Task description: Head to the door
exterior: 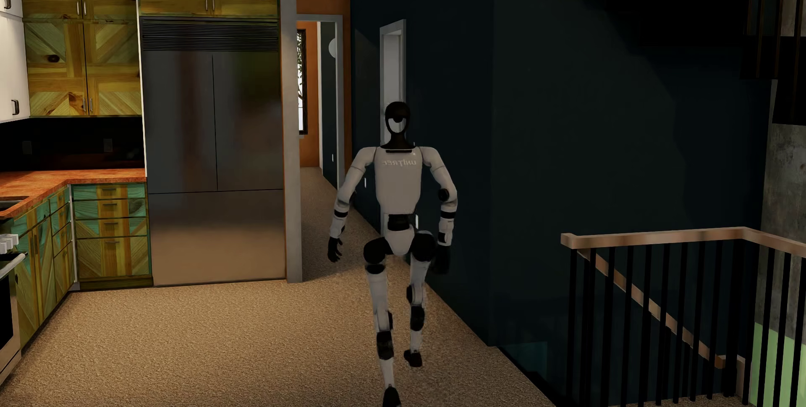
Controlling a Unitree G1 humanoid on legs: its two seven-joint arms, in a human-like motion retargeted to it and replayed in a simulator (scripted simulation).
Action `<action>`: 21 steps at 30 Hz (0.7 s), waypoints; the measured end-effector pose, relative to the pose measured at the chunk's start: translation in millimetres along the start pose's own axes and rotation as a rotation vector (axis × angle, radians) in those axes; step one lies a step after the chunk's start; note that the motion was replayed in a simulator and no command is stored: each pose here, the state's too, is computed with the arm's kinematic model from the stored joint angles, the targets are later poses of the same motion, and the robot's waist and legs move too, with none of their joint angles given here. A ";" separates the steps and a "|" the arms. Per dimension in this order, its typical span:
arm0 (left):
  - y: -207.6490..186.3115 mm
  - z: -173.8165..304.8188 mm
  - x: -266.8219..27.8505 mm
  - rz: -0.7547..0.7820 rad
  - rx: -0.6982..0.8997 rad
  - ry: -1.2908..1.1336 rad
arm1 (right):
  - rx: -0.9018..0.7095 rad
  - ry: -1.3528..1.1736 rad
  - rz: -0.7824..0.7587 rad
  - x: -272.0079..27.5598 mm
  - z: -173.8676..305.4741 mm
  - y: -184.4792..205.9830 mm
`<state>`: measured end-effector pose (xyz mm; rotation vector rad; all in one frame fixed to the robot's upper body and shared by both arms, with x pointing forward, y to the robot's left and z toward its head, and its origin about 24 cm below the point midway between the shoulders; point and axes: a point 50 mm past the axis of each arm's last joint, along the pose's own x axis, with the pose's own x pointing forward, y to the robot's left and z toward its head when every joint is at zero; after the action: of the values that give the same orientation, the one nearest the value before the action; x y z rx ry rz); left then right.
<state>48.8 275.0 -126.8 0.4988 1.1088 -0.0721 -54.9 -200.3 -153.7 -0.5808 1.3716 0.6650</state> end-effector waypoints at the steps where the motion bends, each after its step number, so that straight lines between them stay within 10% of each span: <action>1: -16.9 -16.8 -4.2 -0.057 0.028 0.059 | -0.007 0.009 -0.007 1.0 -0.7 -3.6; 6: -96.6 -102.2 -48.5 -0.414 0.329 0.358 | -0.106 -0.004 -0.043 8.1 15.1 -29.5; 14: -111.7 -122.2 -68.7 -0.509 0.410 0.404 | 0.154 -0.312 -0.406 -20.5 80.8 -136.4; 21: -44.6 -49.7 -9.3 -0.183 0.161 0.209 | -0.069 -0.041 -0.010 8.9 22.3 -12.2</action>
<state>-10.5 254.6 -151.6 0.5566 1.3592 -0.2756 -30.1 -191.9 -160.1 -0.6252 1.3113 0.7143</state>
